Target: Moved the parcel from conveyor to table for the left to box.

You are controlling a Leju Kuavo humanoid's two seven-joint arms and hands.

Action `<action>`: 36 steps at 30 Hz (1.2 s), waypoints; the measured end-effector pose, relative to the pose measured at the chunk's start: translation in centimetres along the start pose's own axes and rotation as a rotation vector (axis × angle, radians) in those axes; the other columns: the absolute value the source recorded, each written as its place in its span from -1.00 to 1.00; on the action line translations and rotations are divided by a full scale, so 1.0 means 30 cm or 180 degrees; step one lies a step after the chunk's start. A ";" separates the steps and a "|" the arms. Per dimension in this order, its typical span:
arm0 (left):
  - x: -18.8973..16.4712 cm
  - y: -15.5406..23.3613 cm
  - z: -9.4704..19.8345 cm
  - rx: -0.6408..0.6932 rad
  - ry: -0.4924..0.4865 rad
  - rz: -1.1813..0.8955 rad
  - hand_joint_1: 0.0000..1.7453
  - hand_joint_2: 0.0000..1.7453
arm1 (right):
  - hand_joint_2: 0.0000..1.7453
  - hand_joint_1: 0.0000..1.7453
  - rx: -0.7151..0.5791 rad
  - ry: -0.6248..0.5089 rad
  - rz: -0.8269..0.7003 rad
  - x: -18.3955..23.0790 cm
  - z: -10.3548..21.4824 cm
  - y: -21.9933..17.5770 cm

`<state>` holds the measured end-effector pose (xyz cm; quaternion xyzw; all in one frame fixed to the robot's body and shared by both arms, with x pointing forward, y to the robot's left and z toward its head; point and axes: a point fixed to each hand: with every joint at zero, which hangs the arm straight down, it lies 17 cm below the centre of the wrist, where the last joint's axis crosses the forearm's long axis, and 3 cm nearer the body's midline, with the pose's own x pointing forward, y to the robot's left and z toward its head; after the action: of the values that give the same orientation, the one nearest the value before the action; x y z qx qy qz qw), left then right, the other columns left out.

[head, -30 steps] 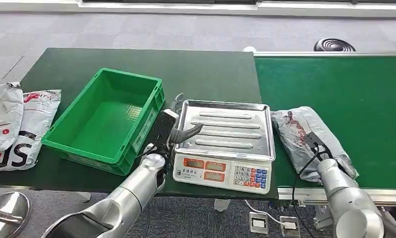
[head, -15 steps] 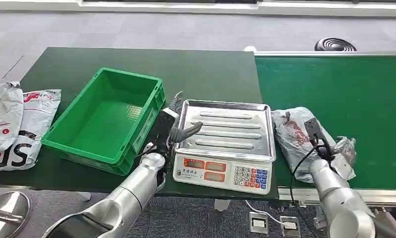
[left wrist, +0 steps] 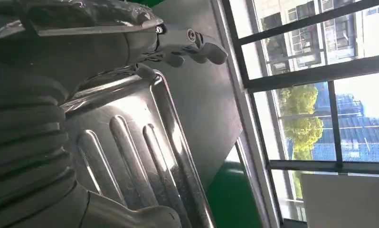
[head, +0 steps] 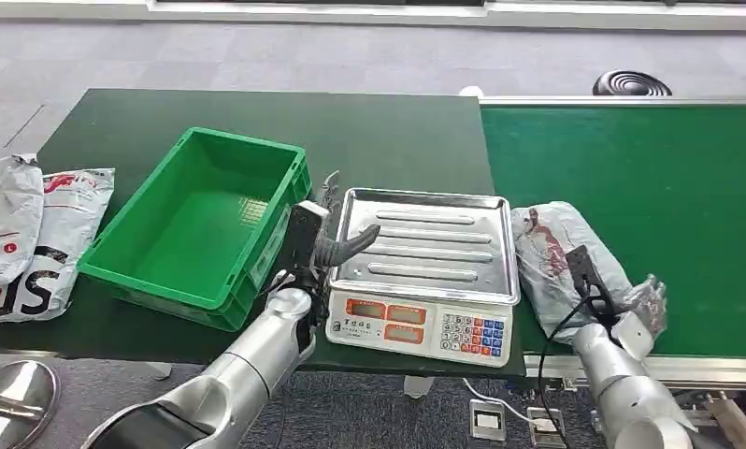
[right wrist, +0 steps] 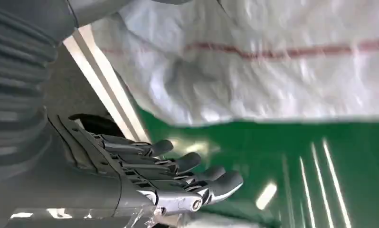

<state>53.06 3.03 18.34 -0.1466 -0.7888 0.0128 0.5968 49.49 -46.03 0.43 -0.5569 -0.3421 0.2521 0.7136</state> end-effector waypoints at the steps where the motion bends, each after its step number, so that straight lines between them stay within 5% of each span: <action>1: 0.000 -0.001 0.000 -0.0004 0.0000 0.0001 -1.00 1.00 | 1.00 -1.00 0.0118 0.0024 0.0020 -0.002 0.007 0.026; 27: 0.003 -0.026 0.003 -0.0121 -0.0019 -0.0039 -1.00 1.00 | 1.00 -1.00 0.0871 -0.0094 -0.0337 0.045 0.083 0.197; 28: 0.004 -0.026 0.003 -0.0126 -0.0023 -0.0043 -1.00 1.00 | 1.00 1.00 0.0950 -0.0123 -0.0412 0.054 0.092 0.212; 36: 0.011 -0.033 0.005 -0.0184 -0.0055 -0.0068 -1.00 1.00 | 1.00 1.00 0.1241 -0.0299 -0.0544 0.104 0.118 0.251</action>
<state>52.63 2.20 18.82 -0.1553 -0.7955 -0.0151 0.5856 48.92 -39.63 -5.70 -0.3649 -0.3657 0.2777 0.8099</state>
